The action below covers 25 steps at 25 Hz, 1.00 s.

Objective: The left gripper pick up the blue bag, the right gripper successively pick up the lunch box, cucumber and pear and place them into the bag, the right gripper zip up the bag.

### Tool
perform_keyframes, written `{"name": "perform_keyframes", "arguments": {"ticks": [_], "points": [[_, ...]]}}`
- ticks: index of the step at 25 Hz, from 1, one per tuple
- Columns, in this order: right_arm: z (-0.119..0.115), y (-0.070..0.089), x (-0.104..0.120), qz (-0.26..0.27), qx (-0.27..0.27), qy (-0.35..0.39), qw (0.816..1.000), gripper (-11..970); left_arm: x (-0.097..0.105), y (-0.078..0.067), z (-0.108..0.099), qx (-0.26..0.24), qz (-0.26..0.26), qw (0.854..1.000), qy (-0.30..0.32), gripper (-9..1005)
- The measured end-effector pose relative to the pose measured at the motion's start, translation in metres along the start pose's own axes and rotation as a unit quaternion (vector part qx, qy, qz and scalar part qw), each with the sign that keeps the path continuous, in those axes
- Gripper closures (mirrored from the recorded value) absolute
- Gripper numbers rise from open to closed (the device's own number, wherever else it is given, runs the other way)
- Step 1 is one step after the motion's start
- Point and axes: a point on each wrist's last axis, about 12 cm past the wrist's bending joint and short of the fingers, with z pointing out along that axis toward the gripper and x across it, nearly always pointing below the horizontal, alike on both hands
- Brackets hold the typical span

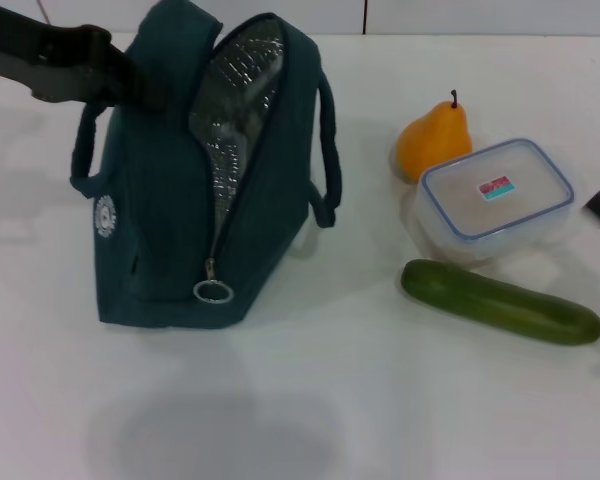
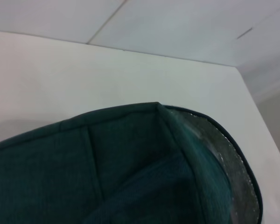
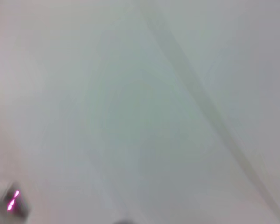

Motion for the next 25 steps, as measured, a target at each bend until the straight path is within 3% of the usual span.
{"name": "perform_keyframes", "arguments": {"ticks": [3,5,6,7,10,18,25], "points": [[-0.008,-0.007,-0.002,0.100,0.049,-0.048,0.993,150,0.000,-0.001,0.005,0.007,0.004,1.000,0.004,952],[-0.008,-0.007,-0.002,0.100,0.049,-0.048,0.993,151,0.000,-0.001,0.006,0.009,0.006,1.000,0.006,952],[-0.010,-0.010,-0.003,0.129,0.064,-0.059,0.988,152,0.000,-0.001,0.007,0.011,0.006,1.000,0.007,952],[-0.012,-0.024,-0.004,0.212,0.108,-0.065,0.969,152,0.000,-0.001,0.007,0.012,0.007,1.000,0.007,952],[-0.010,-0.035,-0.005,0.276,0.138,-0.062,0.949,154,0.000,-0.002,0.008,0.012,0.010,1.000,0.007,952],[0.020,-0.052,0.002,0.339,0.185,-0.027,0.922,158,-0.004,-0.004,0.006,0.011,0.017,1.000,0.005,952],[0.049,-0.057,0.008,0.347,0.202,0.015,0.916,161,-0.008,-0.009,0.007,0.012,0.025,1.000,0.005,953]]}}
